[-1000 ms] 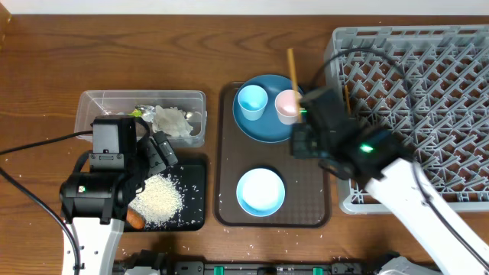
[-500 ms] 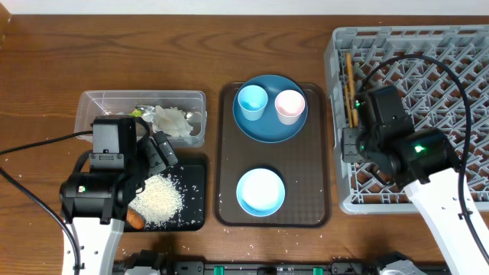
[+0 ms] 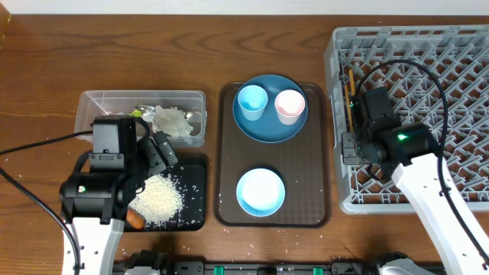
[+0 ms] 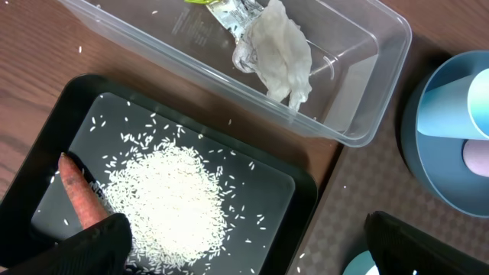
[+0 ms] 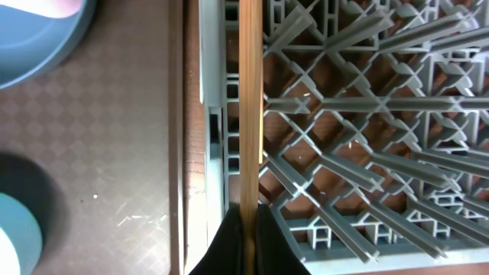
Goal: Sort waste into correct bins and load items into the dishwasher rack
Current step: 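Release the chopstick in the rack and withdraw the right gripper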
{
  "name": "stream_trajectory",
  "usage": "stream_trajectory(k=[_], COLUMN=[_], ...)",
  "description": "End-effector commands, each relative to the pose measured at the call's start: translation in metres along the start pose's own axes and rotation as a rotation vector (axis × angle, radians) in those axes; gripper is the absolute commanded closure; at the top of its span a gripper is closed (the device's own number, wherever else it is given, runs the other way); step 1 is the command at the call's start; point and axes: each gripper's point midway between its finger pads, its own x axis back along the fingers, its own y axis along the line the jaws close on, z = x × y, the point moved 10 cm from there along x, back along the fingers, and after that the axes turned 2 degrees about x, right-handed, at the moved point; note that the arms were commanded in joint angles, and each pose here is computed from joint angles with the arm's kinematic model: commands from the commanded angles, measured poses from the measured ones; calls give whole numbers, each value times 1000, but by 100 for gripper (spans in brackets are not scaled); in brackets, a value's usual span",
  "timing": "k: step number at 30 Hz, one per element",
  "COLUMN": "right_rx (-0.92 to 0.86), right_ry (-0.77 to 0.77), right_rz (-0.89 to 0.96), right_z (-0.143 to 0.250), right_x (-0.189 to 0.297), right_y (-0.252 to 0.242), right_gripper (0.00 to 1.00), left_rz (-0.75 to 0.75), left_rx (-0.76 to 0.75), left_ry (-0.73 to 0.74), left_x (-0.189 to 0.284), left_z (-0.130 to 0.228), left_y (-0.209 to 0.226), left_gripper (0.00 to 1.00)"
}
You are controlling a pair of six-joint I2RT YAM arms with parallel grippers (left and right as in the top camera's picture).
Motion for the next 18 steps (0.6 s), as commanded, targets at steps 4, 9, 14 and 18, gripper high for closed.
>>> stream_trajectory(k=[4,9,14,18], right_rx=[22,24,23,23], right_ry=[-1,6,7,8], right_rz=[18,19,19,18], right_z=[3,6,6,7], right_x=[-14,-19,-19,-19], right_y=[-1,0,0,0], right_gripper=[97,88,71,70], left_rz=[7,7,7,7], left_rx=[-4,-4,-4,-4], left_ry=[-5,-5,-5,-5], left_x=[3,3,3,3], left_z=[-2,-2,-2,-2], left_y=[0,0,0,0], left_gripper=[0,0,0,0])
